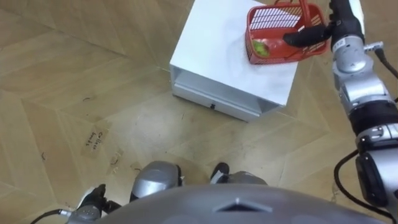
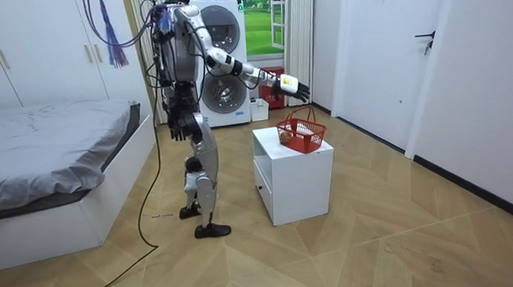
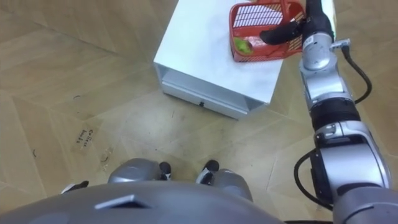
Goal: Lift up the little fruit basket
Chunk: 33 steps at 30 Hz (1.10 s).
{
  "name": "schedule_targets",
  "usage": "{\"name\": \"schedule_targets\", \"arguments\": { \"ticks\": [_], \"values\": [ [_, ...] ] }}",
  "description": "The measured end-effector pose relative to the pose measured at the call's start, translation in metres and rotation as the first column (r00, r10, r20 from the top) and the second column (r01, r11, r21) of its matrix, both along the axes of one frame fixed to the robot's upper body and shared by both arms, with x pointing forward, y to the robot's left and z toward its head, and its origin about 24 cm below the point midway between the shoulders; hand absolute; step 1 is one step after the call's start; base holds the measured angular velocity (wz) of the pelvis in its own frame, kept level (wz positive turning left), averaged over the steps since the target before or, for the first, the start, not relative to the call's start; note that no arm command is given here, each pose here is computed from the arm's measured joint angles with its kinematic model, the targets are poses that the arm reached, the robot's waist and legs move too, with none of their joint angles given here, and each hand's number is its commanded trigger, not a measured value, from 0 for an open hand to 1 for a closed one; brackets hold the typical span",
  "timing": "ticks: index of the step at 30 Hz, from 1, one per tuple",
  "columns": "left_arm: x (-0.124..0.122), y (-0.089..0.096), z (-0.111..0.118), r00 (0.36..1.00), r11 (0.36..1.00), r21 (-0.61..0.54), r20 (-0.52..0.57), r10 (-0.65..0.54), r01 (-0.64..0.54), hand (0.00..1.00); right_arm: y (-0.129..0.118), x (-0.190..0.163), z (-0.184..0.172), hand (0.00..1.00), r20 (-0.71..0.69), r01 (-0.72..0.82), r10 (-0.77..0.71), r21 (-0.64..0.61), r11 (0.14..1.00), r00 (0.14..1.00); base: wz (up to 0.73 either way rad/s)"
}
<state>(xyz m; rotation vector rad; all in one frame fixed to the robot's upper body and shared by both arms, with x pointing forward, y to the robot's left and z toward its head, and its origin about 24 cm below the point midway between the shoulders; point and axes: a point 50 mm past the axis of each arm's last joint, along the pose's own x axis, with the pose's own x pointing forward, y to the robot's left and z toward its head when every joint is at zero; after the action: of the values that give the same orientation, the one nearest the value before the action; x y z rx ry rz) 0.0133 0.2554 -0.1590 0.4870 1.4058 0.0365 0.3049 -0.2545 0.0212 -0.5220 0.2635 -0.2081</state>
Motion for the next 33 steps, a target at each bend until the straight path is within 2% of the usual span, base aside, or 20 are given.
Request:
{"name": "schedule_targets", "arguments": {
  "ticks": [8,14,16,21,26,29,33],
  "values": [
    [0.002,0.005,0.002,0.998,0.998,0.046,0.038,0.047,-0.049,0.0,0.002,-0.019,0.007,0.0,0.086,-0.018,0.017,0.016,1.0,0.996,-0.12],
    [0.016,0.004,0.003,0.988,0.991,0.069,0.116,0.105,-0.114,0.0,-0.021,-0.043,-0.006,0.0,0.077,0.117,-0.127,0.123,0.986,0.989,-0.01],
    [0.018,0.007,0.006,0.98,0.986,0.084,0.151,0.13,-0.143,0.0,-0.033,-0.05,-0.002,0.0,0.107,0.192,-0.22,0.227,0.955,0.97,-0.19],
    [0.022,0.014,0.011,0.961,0.97,0.115,0.205,0.187,-0.213,0.0,-0.061,-0.07,0.001,0.0,0.134,0.335,-0.383,0.281,0.899,0.914,-0.07],
    [0.01,0.021,0.012,0.947,0.952,0.128,0.201,0.249,-0.277,0.0,-0.088,-0.098,-0.011,0.0,0.078,0.476,-0.532,0.354,0.805,0.843,-0.13],
    [0.006,0.024,0.013,0.944,0.945,0.143,0.2,0.263,-0.294,0.0,-0.103,-0.119,-0.029,0.0,-0.006,0.582,-0.627,0.378,0.72,0.779,-0.05],
    [0.001,0.026,0.013,0.941,0.939,0.151,0.191,0.278,-0.308,0.0,-0.112,-0.156,-0.073,0.0,-0.223,0.711,-0.68,0.318,0.627,0.699,0.06]
  ]
}}
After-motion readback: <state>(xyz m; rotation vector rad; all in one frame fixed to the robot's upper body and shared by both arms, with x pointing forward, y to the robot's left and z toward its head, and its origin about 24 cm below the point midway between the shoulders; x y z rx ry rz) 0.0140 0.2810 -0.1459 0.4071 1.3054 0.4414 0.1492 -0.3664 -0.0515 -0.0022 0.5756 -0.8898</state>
